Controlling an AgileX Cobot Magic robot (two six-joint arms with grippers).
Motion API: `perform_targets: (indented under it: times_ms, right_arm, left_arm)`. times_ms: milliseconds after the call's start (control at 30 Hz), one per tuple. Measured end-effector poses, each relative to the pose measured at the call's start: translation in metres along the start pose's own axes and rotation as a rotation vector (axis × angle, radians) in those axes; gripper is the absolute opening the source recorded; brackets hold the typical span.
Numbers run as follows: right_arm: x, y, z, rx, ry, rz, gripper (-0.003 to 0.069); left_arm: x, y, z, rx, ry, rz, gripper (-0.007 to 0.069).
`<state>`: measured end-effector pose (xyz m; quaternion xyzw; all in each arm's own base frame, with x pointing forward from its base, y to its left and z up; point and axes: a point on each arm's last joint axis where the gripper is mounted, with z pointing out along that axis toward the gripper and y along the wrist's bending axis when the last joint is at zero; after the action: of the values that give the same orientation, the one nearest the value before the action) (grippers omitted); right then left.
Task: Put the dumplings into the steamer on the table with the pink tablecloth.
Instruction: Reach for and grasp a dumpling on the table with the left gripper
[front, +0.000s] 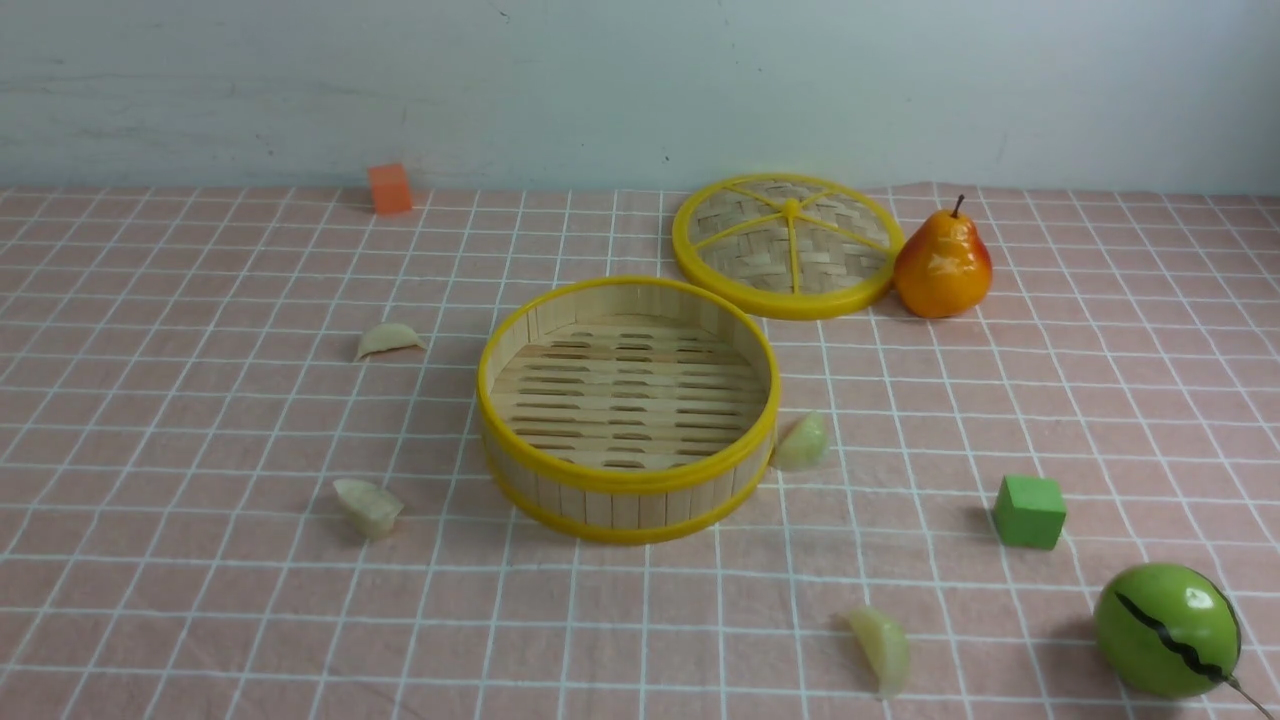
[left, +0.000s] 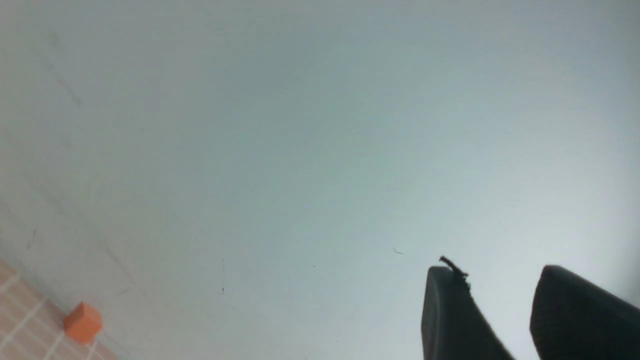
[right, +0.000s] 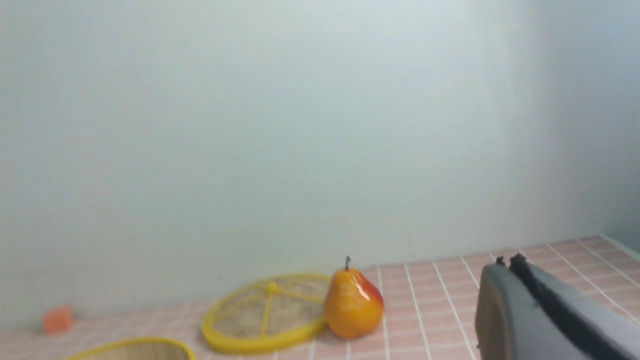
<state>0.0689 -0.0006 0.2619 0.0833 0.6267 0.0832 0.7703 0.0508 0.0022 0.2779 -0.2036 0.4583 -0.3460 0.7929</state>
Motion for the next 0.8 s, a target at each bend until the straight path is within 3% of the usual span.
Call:
perform_targets:
  times_ms: [100,200,367,433,567,633,700,800]
  right_arm:
    - [-0.005,-0.002,0.029,0.052,0.169,-0.052,-0.0003]
    - [-0.007,-0.004,0.057,0.093,0.293,-0.067,-0.0003]
    - [-0.004,-0.004,0.094,0.130,0.476,-0.075,-0.0003]
    - [0.004,0.003,0.113,0.130,0.638,-0.127,-0.0003]
    - [0.018,0.021,0.131,0.084,0.906,-0.301,-0.0002]
    - [0.034,0.042,0.143,0.006,1.124,-0.431,-0.0002]
    - [0.042,0.051,0.147,-0.029,1.200,-0.465,-0.0002]
    - [0.055,0.075,0.157,-0.157,1.295,-0.514,-0.0002]
  left_arm:
    - [-0.006,-0.019,0.028,0.043,0.076,0.215,0.0237]
    - [0.000,-0.022,0.051,0.051,0.171,0.294,0.0237]
    - [0.023,-0.012,0.069,0.012,0.352,0.231,0.0237]
    - [0.037,-0.005,0.081,-0.041,0.482,0.214,0.0216]
    - [0.047,0.005,0.104,-0.174,0.632,0.198,0.0122]
    - [0.055,0.010,0.127,-0.254,0.730,0.176,0.0010]
    - [0.064,0.012,0.136,-0.246,0.806,0.161,-0.0014]
    - [0.092,0.011,0.167,-0.190,1.038,-0.018,-0.0014]
